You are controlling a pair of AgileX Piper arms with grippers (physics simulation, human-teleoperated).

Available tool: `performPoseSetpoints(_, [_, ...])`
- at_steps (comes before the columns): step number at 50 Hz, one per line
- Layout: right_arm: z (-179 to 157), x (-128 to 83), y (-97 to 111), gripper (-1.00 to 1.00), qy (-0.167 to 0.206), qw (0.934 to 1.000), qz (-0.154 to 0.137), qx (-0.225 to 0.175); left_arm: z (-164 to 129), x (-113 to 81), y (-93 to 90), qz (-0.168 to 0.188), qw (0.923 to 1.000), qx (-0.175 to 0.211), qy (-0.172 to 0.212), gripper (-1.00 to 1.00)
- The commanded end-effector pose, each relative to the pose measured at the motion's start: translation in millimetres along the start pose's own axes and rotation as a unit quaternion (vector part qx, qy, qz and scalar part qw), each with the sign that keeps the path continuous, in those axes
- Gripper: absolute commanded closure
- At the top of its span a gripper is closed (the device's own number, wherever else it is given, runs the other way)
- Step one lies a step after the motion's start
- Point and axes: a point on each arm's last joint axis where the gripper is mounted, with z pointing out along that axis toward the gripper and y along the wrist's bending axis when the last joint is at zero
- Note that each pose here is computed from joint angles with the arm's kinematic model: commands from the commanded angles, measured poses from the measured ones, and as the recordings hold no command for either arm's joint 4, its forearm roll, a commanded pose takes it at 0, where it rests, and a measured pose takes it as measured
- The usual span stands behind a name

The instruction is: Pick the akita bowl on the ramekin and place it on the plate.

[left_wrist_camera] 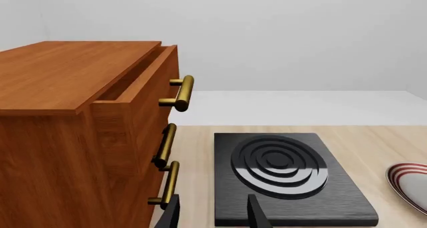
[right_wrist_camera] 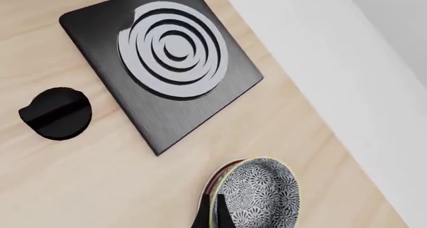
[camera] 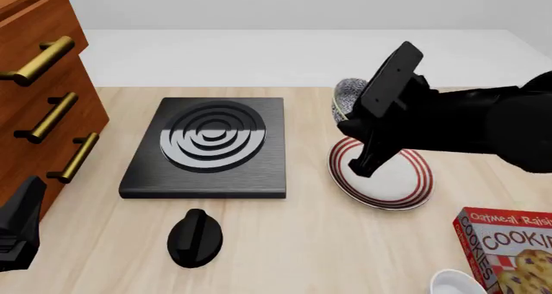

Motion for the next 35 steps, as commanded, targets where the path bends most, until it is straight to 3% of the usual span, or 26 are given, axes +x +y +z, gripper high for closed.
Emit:
performPoseSetpoints(1, [24.1,3.7,-5.9,1.00,0.016,0.9996,0.021,0.005,0.0,0.0,0.0,0.000,1.0000,0.000,0.000,-1.00])
performPoseSetpoints(35, [43.4,26.1,-24.1,1.00,0.050,0.9969,0.055,0.028,0.0,0.0,0.0,0.000,1.0000,0.000,0.000,-1.00])
